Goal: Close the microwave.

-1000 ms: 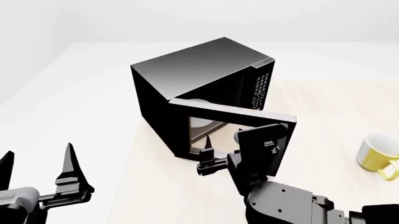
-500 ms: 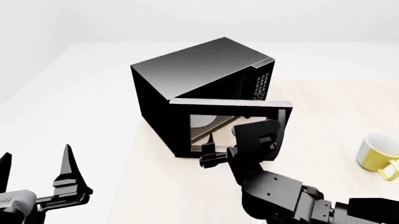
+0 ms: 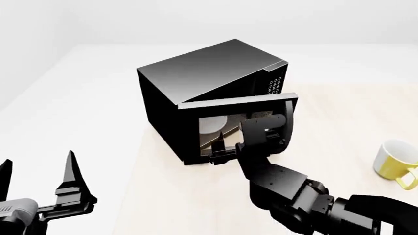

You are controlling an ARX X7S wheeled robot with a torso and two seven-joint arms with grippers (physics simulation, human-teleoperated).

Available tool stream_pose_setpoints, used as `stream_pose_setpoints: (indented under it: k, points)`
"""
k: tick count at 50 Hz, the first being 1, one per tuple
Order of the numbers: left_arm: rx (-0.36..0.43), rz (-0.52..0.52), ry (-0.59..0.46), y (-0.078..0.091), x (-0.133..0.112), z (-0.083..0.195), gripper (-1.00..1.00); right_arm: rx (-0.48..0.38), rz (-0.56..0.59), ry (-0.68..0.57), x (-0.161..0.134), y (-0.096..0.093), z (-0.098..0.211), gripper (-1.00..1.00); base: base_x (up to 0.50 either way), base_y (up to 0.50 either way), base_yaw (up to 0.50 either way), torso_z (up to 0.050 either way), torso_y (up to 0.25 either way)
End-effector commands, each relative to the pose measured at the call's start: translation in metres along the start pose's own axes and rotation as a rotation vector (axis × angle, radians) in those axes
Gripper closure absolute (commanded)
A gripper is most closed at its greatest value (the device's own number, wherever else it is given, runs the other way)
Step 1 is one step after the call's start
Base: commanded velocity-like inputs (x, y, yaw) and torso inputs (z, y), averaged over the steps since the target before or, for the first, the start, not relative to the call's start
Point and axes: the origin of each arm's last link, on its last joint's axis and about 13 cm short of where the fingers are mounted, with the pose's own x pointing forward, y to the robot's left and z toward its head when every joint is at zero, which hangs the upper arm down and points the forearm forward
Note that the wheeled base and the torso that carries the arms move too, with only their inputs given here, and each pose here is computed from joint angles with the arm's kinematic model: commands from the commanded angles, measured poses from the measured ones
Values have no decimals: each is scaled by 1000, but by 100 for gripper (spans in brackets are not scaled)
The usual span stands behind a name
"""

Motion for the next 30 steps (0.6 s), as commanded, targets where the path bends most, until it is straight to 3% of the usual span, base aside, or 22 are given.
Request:
stream_pose_setpoints:
  k: [1, 30]
  points:
    - [-1, -1, 2, -1, 0, 0, -100, -16, -15, 8, 15, -4, 6, -100, 0, 0, 0, 0, 0]
    - [0, 4, 0, 0, 1, 2, -100, -72, -34, 25, 47, -9, 9, -100, 0, 0, 0, 0, 0]
